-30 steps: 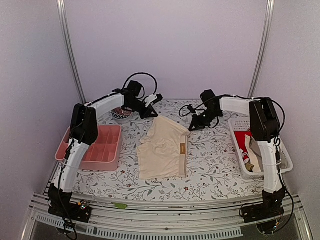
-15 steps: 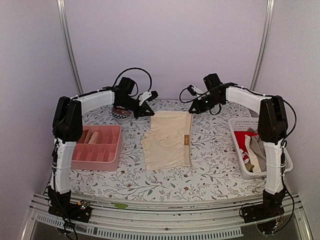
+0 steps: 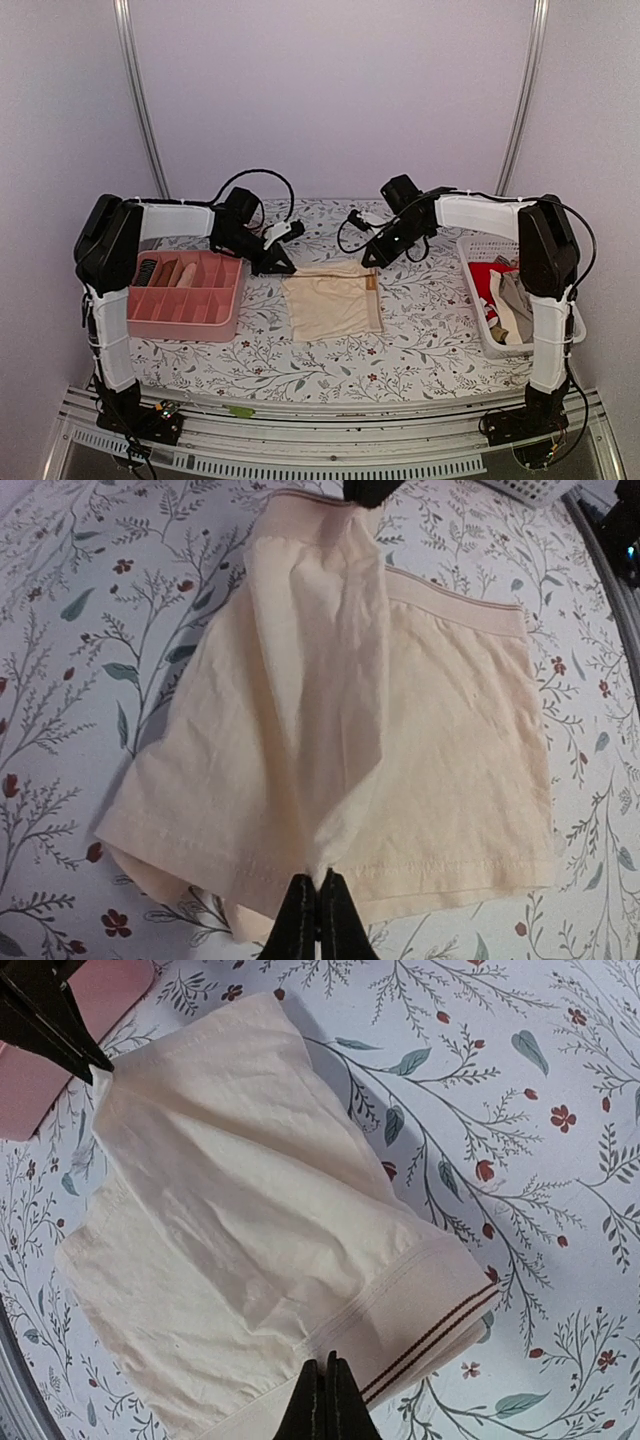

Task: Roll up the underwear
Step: Fold the underwear at the center of the board.

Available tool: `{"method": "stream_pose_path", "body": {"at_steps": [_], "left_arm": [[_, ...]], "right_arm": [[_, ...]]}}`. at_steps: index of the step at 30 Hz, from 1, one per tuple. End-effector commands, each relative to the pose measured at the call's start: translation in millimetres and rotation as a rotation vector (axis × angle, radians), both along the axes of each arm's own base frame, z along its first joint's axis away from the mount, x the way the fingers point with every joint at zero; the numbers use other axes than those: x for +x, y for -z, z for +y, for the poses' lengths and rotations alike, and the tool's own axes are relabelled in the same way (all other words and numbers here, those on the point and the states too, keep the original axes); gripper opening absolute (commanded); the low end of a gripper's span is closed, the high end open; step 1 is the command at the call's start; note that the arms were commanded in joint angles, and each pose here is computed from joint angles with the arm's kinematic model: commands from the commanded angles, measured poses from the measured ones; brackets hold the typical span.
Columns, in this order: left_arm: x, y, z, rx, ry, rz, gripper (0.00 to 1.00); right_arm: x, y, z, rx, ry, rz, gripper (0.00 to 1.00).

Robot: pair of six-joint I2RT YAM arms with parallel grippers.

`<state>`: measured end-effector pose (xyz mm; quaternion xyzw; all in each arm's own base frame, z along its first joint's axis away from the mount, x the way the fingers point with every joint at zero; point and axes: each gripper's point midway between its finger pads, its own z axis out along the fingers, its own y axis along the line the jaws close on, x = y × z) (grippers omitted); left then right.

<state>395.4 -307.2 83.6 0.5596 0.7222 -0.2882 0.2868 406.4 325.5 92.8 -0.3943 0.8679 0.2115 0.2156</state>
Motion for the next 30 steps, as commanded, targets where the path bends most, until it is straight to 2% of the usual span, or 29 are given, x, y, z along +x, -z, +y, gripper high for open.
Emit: {"method": "stream_pose_path", "body": {"at_steps": [1,14,19,30], "left_arm": [[-30,-4,-11,-0.021,0.054,0.000,0.00],[-94,2,-4,0.010,0.118,0.071,0.00],[-118,17,-5,0.042,0.147,0.100,0.00],[-126,36,-10,0.074,0.139,0.143,0.00]], "right_arm": [[-14,-14,-4,0.037,-0.018,-0.013,0.00],[-69,8,-14,0.085,-0.045,0.094,0.00],[-85,14,-9,0.101,-0.063,0.126,0.00],[-106,33,-8,0.077,-0.080,0.173,0.00]]}}
